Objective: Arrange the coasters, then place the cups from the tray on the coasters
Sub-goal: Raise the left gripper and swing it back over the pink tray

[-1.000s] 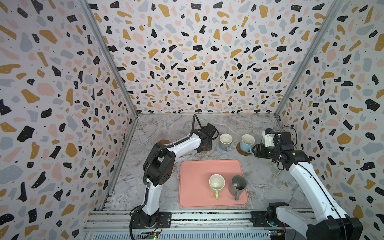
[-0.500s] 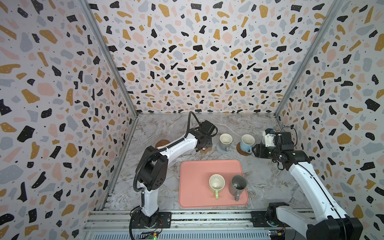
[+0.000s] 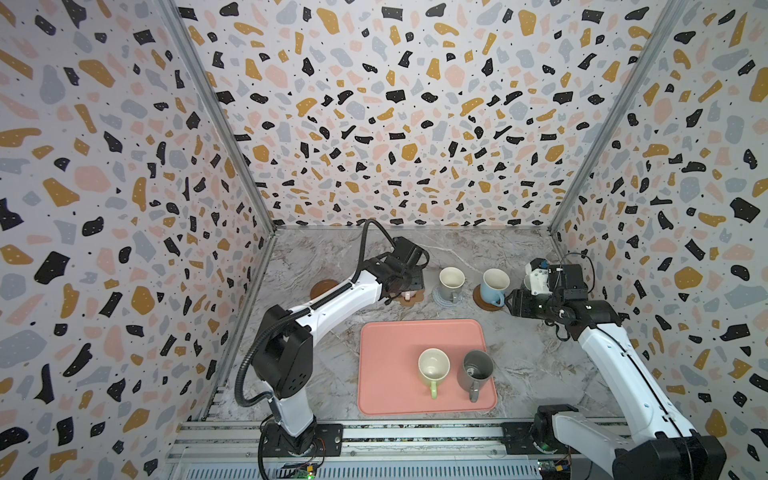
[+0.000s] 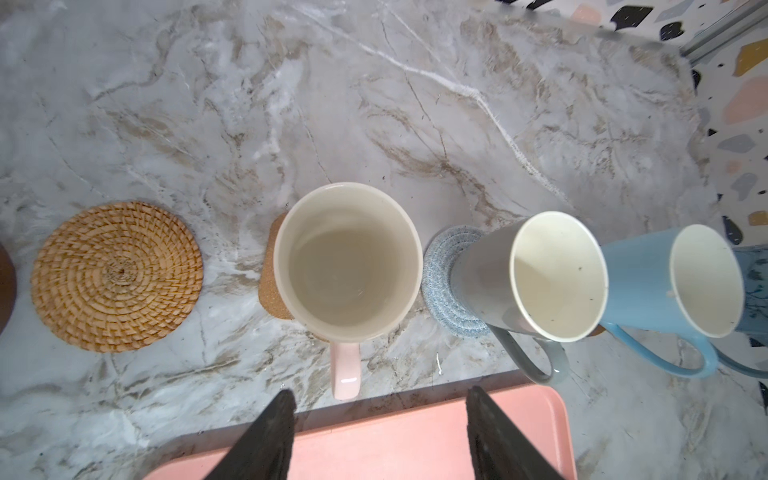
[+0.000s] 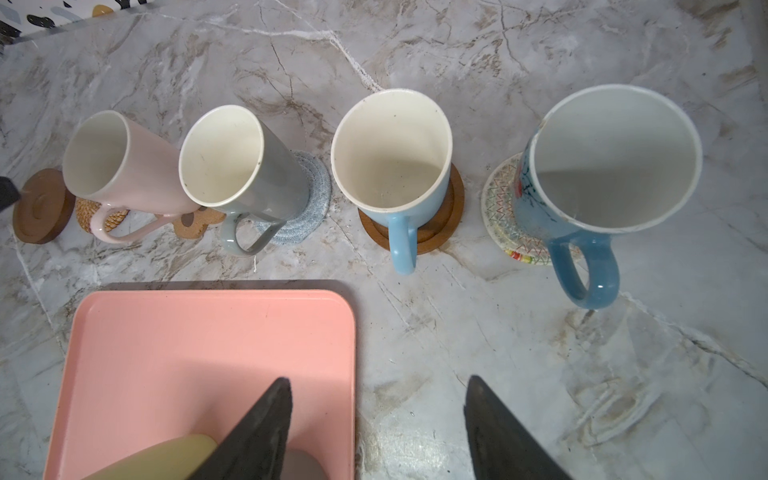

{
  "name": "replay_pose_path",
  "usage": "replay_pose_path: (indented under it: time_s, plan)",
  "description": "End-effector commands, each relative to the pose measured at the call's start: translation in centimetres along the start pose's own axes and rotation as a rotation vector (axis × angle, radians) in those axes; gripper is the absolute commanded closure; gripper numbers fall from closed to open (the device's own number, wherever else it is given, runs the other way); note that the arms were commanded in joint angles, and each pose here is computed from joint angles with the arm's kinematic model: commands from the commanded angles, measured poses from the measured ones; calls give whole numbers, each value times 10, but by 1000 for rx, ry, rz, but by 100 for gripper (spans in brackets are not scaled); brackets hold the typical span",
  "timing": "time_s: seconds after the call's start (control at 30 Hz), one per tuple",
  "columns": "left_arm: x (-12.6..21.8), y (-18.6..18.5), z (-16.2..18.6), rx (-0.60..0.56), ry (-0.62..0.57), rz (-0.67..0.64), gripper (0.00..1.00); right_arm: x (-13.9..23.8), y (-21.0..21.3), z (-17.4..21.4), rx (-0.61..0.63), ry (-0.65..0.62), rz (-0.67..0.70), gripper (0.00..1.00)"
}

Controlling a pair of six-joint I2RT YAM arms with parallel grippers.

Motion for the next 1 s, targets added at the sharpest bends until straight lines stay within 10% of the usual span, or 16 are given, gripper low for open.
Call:
replay_pose_path:
  time_s: [0.0,0.97]
  plan:
    - [23,1,-17,9,-91,28,32,14,4,-11,1,-35,3,32]
    - [97,19,21,-60,-193,24,30,33,12,-27,-76,-71,-2,32]
Point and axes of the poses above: each gripper's point midway between its finger pads, its own x axis back along the fingers, its own y axis along the line the jaws close on, z = x × y, the point moved 1 cm from there along x, back along the fingers, and after that the axes turned 11 degrees about -x, right-handed, at the moved point
